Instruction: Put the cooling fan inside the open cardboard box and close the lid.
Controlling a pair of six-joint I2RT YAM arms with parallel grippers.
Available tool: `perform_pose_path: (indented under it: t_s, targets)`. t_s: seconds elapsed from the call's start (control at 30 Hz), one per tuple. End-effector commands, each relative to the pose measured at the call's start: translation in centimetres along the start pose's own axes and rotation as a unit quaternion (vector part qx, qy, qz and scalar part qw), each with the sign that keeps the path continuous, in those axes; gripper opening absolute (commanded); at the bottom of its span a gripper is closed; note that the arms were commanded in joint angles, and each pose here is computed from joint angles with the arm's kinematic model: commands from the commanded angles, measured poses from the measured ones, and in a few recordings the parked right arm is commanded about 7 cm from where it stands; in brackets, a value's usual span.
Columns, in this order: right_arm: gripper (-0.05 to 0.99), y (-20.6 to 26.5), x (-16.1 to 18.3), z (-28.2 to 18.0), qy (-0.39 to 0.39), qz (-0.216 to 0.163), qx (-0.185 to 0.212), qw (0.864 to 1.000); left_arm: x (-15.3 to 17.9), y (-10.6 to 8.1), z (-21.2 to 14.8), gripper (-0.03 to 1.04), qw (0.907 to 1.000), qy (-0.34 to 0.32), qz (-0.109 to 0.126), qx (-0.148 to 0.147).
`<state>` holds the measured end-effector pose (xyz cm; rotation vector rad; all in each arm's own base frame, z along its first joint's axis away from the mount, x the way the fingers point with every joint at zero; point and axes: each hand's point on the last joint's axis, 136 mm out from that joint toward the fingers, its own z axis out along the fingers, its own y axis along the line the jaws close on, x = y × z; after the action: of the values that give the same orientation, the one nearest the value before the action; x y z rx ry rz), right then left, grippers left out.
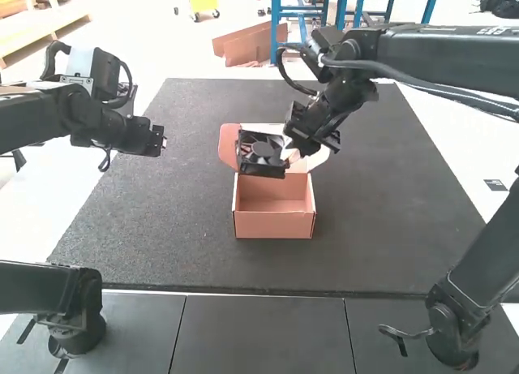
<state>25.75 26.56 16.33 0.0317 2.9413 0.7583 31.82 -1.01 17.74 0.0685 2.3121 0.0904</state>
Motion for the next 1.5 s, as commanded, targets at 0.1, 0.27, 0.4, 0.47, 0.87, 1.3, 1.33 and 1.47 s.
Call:
perform_pose_path:
  t_s: [0.1,0.27,0.4,0.47,0.87,1.3,1.33,1.47]
  targets:
    - [-0.02,-1.4,-1.6,1.7,-0.027,0.007,0.018,0.999,-0.3,-0.3,-0.4,0.97,0.9999,-0.011,-0.004,0.006]
    - [-0.02,-3.8,-2.3,3.4,-0.022,0.006,0.048,0.999,-0.2,-0.2,-0.4,0.97,0.9999,-0.008,-0.005,0.006]
    - [-0.02,-4.5,-3.0,4.4,-0.022,0.002,0.050,0.998,-0.1,-0.3,-0.5,0.97,0.9999,-0.005,-0.007,0.007]
    - [-0.02,-4.9,-3.1,5.0,-0.018,0.005,0.055,0.998,0.1,-0.3,-0.4,0.97,0.9999,-0.001,-0.009,0.006]
    - [-0.02,-6.2,-2.1,7.5,0.019,0.001,0.072,0.997,0.2,-0.3,-0.5,0.97,0.9998,-0.002,-0.017,0.007]
    - [0.36,-5.0,-1.5,8.0,0.048,-0.010,0.040,0.998,-0.3,-0.4,-0.2,0.97,0.9997,-0.011,-0.021,0.008]
    - [0.45,-4.9,-1.7,7.7,0.046,-0.012,0.039,0.998,-0.3,-0.4,-0.1,0.97,0.9997,-0.011,-0.021,0.008]
    - [0.63,-3.6,-2.3,6.7,0.046,-0.026,0.020,0.998,-0.4,-0.7,0.2,0.97,0.9997,-0.012,-0.017,0.013]
